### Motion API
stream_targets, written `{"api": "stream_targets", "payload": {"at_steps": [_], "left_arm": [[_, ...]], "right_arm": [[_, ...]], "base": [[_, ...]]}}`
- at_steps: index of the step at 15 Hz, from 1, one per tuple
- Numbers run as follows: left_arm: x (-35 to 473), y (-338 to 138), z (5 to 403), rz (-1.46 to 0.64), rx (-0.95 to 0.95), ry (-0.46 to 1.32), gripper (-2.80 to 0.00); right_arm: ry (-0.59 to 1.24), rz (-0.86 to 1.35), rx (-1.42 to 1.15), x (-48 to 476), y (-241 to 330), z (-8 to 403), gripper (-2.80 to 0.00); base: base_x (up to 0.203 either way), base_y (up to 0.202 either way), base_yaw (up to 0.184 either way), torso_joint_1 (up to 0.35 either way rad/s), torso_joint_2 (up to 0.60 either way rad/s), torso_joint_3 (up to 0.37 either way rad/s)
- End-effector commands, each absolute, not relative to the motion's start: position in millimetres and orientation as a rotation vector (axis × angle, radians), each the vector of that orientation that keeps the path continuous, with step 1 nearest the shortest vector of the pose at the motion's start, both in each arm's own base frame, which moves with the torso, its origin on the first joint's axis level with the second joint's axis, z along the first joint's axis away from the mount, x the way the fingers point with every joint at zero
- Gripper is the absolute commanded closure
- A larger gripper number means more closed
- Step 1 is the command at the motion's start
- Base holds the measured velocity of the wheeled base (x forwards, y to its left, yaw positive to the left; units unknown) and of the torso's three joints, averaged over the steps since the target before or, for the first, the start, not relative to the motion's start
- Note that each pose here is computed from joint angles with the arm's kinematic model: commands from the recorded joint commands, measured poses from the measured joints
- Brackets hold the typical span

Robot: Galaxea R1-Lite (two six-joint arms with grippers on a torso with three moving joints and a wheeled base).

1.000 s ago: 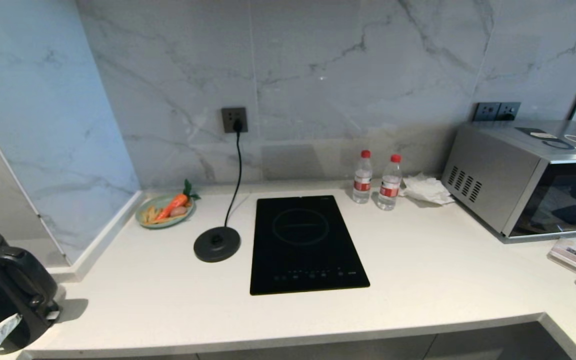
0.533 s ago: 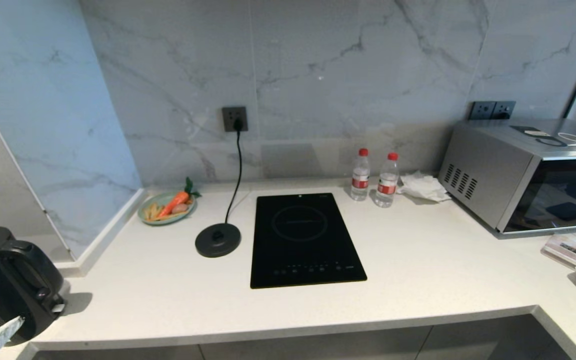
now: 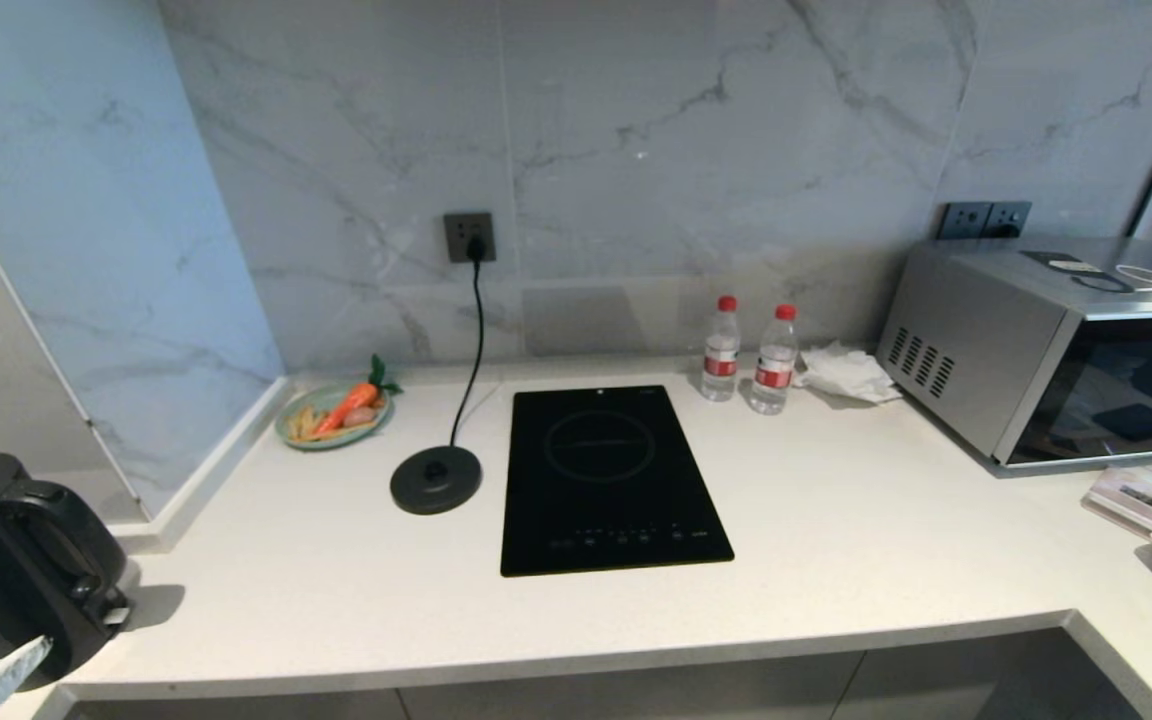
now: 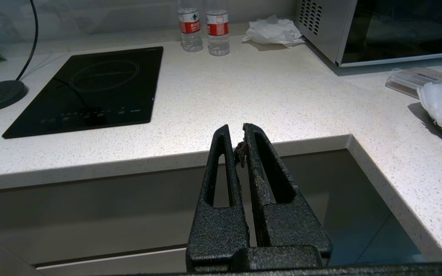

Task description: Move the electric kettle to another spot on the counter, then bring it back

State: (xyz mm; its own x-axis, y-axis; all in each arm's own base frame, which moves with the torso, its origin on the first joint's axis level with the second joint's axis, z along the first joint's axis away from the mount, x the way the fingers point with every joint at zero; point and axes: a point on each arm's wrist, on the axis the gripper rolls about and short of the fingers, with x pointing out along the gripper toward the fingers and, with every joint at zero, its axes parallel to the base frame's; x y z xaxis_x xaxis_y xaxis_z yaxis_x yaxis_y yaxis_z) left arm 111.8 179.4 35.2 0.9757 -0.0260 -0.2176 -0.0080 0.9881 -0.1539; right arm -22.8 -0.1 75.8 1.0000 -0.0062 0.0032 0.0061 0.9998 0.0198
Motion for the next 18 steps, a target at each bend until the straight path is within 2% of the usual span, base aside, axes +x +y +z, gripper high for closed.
{"api": "stream_targets", "payload": {"at_steps": [1,9,15,17,18], "left_arm": [[114,170,40,-0.038,-0.139,0.216,-2.80],[115,154,73,-0.048,-0.080,0.151,-2.80],[84,116,156,0.019,0.071,-0.037,-2.80],[75,99,193,0.007,0.012,-0.063,-2.80],[75,92,212,-0.022,-0.094,-0.031,-2.80]], "right_arm": [[-0.005,-0.006,0.020,-23,0,76,0.00],[-0.003,-0.006,0.020,-23,0,76,0.00],[-0.003,-0.006,0.021,-23,0,76,0.00],[-0.003,-0.006,0.021,-23,0,76,0.00],[-0.003,-0.006,0.020,-23,0,76,0.00]], "base": [[0.000,0.000,0.000,0.000,0.00,0.000],[0.000,0.000,0.000,0.000,0.00,0.000],[0.000,0.000,0.000,0.000,0.00,0.000],[0.000,0.000,0.000,0.000,0.00,0.000],[0.000,0.000,0.000,0.000,0.00,0.000]]}}
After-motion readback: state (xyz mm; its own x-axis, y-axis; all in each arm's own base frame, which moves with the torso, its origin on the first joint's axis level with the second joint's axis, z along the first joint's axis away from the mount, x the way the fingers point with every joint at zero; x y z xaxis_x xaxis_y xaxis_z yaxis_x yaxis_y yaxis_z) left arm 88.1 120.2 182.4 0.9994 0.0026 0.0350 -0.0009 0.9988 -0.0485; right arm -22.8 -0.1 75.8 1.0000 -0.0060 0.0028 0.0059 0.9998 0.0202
